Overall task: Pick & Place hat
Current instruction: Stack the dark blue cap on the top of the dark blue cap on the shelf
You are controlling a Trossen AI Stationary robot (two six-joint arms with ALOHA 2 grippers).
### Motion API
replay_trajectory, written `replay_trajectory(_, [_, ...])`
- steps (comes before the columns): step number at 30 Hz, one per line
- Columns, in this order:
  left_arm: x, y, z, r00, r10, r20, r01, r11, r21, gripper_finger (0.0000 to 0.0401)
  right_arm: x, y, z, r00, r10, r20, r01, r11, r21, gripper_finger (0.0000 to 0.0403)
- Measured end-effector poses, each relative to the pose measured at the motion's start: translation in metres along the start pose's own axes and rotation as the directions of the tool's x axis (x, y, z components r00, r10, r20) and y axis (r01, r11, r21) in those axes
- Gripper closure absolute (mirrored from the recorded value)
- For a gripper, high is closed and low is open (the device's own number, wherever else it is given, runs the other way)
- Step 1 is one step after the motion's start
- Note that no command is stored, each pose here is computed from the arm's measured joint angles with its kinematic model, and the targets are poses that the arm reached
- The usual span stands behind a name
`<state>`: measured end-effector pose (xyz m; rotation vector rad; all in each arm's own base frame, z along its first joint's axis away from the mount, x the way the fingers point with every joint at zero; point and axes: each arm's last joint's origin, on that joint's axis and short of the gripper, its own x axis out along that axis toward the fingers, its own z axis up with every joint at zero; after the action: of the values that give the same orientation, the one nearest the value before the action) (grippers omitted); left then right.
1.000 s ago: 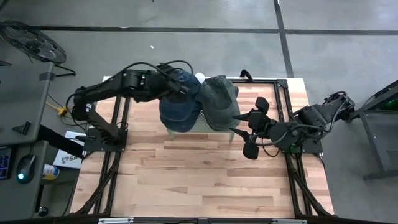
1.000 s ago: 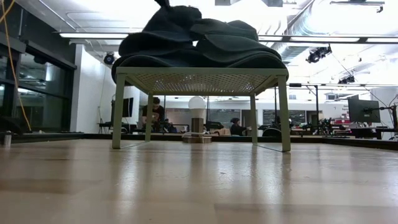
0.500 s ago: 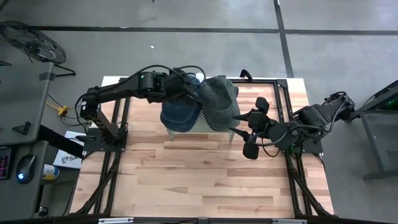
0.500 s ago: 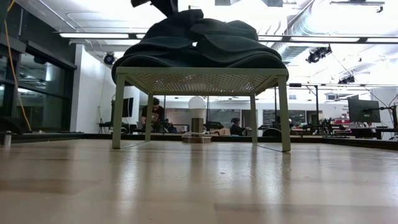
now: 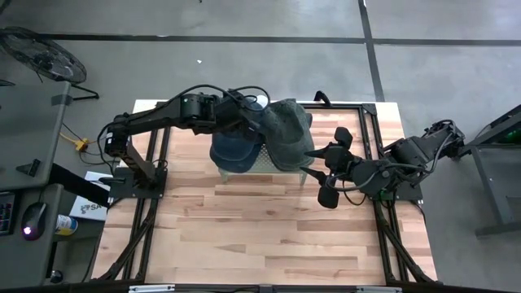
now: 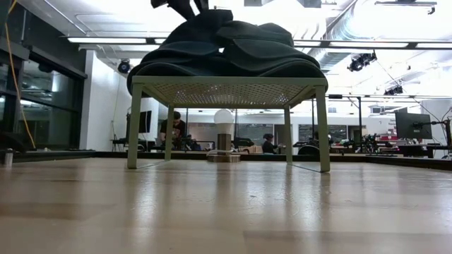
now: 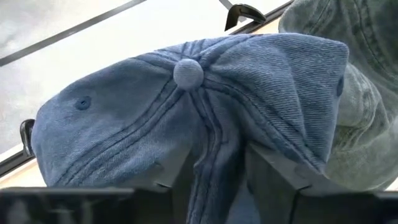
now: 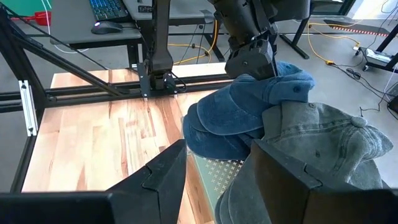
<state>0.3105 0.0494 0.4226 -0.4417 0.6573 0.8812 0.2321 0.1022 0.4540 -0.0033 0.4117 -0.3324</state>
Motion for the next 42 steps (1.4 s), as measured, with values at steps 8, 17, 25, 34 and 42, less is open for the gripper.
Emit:
replay_trajectory(8, [-0.0017,-0.0004,0.0017,1.0,-0.013,0.005,0.013,1.0,-0.005,0.0194,0.0001,-0.0001,0.0,1.0,0.0,0.0,0.0,1.0,0.001,0.023])
replay_trajectory(17, [-0.0056,0.0005,0.0036,0.999,-0.032,0.008,0.032,0.999,-0.011,0.0178,0.0,0.0001,-0.0001,1.0,0.007,-0.002,-0.007,1.0,0.004,0.0229])
replay_trajectory(25, [-0.0071,0.0002,0.0039,0.998,-0.061,-0.003,0.061,0.998,-0.023,0.0178,0.0001,0.0001,0.0,1.0,0.006,-0.002,-0.006,1.0,0.004,0.0229])
replay_trajectory(34, [-0.0071,0.0001,0.004,0.998,-0.061,-0.003,0.061,0.998,-0.01,0.0178,0.0,0.0002,-0.0001,1.0,0.007,-0.002,-0.007,1.0,0.003,0.0229])
replay_trajectory(42, [-0.0091,0.0019,0.0047,0.999,-0.045,0.015,0.045,0.999,0.02,0.0178,0.0,-0.0001,-0.0009,1.0,0.004,-0.009,-0.004,1.0,0.015,0.0229])
